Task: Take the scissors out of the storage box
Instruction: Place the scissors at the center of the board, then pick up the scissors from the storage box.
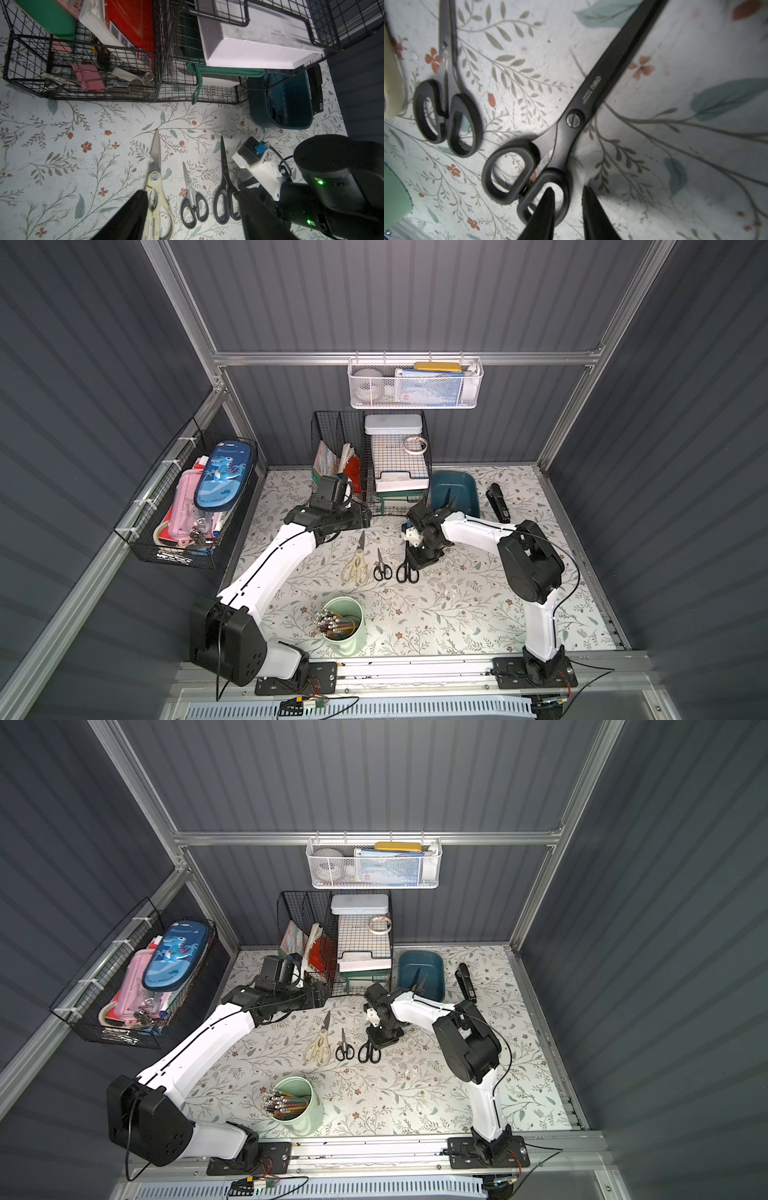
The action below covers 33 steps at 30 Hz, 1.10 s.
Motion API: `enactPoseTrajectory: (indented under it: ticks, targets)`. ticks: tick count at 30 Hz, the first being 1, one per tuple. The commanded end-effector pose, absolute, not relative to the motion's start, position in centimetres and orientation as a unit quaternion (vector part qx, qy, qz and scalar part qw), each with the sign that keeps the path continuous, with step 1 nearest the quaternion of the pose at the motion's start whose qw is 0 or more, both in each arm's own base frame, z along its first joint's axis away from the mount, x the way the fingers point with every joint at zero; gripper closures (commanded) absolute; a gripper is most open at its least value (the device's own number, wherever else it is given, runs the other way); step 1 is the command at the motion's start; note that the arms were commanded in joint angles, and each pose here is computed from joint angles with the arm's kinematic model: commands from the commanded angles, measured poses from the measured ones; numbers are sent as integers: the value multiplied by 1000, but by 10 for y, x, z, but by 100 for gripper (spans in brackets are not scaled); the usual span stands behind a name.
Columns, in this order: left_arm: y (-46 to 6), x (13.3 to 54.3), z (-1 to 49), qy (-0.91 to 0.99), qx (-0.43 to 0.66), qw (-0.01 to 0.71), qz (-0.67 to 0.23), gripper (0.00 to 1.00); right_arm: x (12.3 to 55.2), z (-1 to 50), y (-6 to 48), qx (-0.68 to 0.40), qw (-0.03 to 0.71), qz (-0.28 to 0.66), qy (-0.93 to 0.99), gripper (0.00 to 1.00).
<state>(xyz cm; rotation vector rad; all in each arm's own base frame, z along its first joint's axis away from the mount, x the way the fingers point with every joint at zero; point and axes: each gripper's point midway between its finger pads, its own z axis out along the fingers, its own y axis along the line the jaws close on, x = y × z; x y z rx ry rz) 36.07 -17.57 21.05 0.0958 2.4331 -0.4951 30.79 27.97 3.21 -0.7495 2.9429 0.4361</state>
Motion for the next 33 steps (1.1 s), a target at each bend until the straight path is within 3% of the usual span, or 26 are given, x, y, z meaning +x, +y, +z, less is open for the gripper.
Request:
enactPoseTrajectory:
  ticks: [1,7,11,24,33]
  targets:
    - [-173,360,208,928,45,321,-183,26,323,78,269,-220,95,157,958,72]
    - [-173,365,205,928,73,324,-166,27,373,140,201,-121,223,120,960,68]
    - [-172,371,194,934,65,317,-153,28,412,148,144,-24,273,74,959,61]
    - [-196,365,160,946,93,284,-124,28,476,89,116,56,205,31,977,54]
    - [-197,368,161,946,98,286,-122,28,489,52,121,38,143,38,988,52]
